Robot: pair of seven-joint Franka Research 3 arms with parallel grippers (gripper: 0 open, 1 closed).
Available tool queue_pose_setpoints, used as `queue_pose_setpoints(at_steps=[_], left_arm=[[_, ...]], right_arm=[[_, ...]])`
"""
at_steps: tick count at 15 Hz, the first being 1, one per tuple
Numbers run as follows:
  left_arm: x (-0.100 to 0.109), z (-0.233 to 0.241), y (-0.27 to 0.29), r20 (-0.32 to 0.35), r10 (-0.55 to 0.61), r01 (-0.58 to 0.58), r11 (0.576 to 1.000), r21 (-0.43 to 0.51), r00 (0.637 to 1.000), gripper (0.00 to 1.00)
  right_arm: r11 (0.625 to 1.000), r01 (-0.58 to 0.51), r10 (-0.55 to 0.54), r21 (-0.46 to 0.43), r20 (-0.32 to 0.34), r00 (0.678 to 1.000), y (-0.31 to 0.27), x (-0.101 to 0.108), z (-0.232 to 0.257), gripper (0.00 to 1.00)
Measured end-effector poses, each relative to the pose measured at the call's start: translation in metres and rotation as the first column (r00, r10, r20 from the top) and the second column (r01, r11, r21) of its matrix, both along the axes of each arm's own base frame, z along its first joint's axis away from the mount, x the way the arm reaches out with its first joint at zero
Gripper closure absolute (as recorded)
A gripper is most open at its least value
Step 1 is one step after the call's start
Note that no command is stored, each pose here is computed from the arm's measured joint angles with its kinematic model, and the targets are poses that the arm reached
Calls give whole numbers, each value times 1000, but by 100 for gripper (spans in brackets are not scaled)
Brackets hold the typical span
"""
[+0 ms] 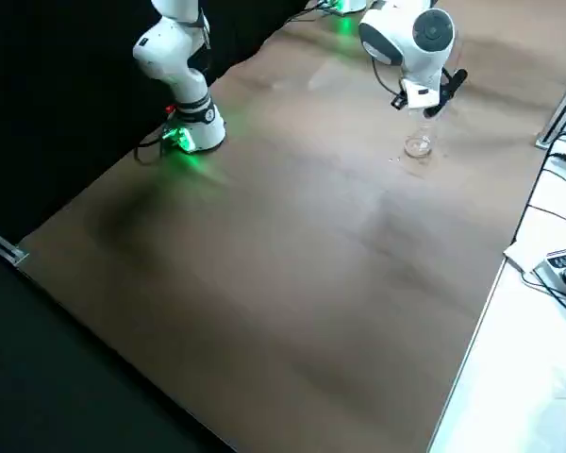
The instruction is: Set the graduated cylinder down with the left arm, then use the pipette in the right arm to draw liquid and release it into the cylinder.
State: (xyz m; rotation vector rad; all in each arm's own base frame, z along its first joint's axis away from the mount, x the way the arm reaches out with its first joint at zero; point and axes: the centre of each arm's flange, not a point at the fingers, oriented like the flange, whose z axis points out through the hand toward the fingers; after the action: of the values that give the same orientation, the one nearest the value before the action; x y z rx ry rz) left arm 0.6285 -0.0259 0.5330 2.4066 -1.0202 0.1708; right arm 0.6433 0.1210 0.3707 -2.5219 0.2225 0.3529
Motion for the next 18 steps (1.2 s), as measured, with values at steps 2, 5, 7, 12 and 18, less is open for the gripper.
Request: queue_pose_setpoints(at_steps=[2, 5, 7, 12, 18], left_arm=[[-10, 15, 4, -61, 139, -130, 984, 125, 988, 0], [-22, 29, -4, -82, 347, -304, 895, 325, 934, 0], [-30, 33, -17, -64, 449, -376, 811, 448, 891, 0], [-48, 46, -58, 72, 540, -454, 620, 640, 839, 0], [-65, 64, -75, 83, 519, -441, 619, 650, 851, 0]], right_arm=[[1000, -2, 2, 6, -13, 1000, -5, 1, 6, 72], [1000, -9, 9, 13, -24, 1000, -8, 0, 12, 72], [1000, -11, 12, 14, -24, 1000, -8, -1, 16, 72], [999, -24, 25, 26, -41, 999, -14, -7, 30, 72], [999, -17, 18, 27, -18, 1000, -19, -8, 46, 72]])
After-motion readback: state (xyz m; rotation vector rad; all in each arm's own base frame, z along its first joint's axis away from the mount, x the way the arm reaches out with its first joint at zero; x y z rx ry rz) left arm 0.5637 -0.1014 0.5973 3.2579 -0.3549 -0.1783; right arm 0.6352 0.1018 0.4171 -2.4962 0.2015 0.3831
